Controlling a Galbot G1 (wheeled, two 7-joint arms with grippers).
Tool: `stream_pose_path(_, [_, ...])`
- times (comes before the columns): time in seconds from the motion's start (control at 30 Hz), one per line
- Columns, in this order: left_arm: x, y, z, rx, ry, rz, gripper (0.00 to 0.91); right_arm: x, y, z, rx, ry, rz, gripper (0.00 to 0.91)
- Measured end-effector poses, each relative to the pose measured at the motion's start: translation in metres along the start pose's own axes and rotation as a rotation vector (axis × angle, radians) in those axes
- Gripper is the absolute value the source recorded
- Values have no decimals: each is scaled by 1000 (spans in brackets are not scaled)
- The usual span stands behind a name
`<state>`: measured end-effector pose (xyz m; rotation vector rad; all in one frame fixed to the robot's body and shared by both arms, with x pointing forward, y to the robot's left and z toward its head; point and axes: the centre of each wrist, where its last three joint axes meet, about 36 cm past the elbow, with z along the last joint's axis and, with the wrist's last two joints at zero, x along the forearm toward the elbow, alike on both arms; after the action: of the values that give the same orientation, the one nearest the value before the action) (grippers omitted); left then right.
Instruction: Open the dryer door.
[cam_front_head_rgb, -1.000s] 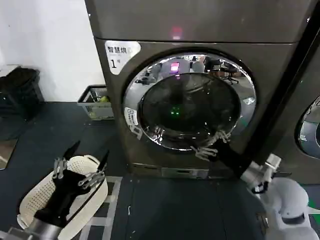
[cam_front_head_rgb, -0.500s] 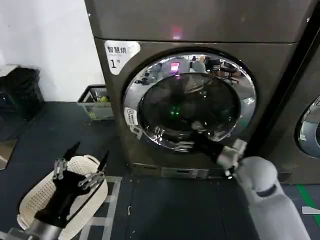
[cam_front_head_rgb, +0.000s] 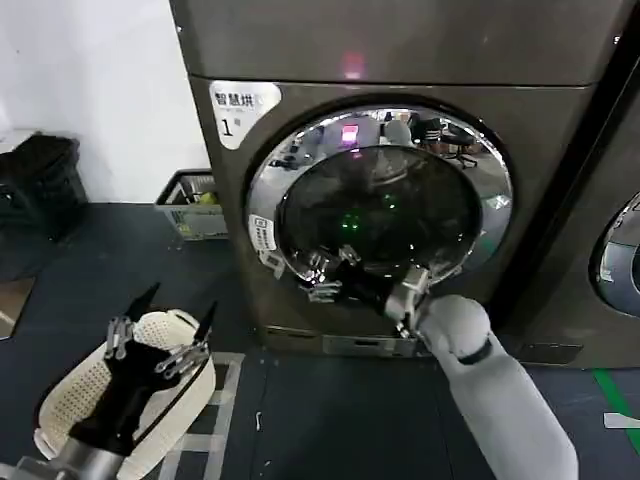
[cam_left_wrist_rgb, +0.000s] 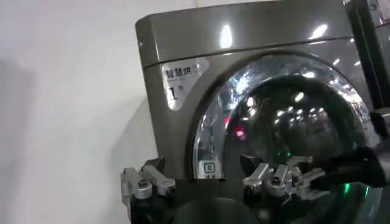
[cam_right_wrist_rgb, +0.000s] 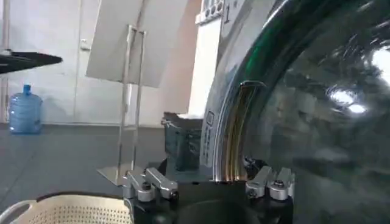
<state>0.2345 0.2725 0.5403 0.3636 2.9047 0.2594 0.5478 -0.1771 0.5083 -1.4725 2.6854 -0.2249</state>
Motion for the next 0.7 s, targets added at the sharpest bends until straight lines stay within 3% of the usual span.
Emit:
stream_pose_path(0.4, [1, 1, 2, -19, 11, -4, 907, -43, -2, -4, 4, -7, -33, 907])
stream_pose_path(0.7, [1, 1, 1, -15, 20, -9, 907, -52, -2, -2, 8, 0, -88, 907])
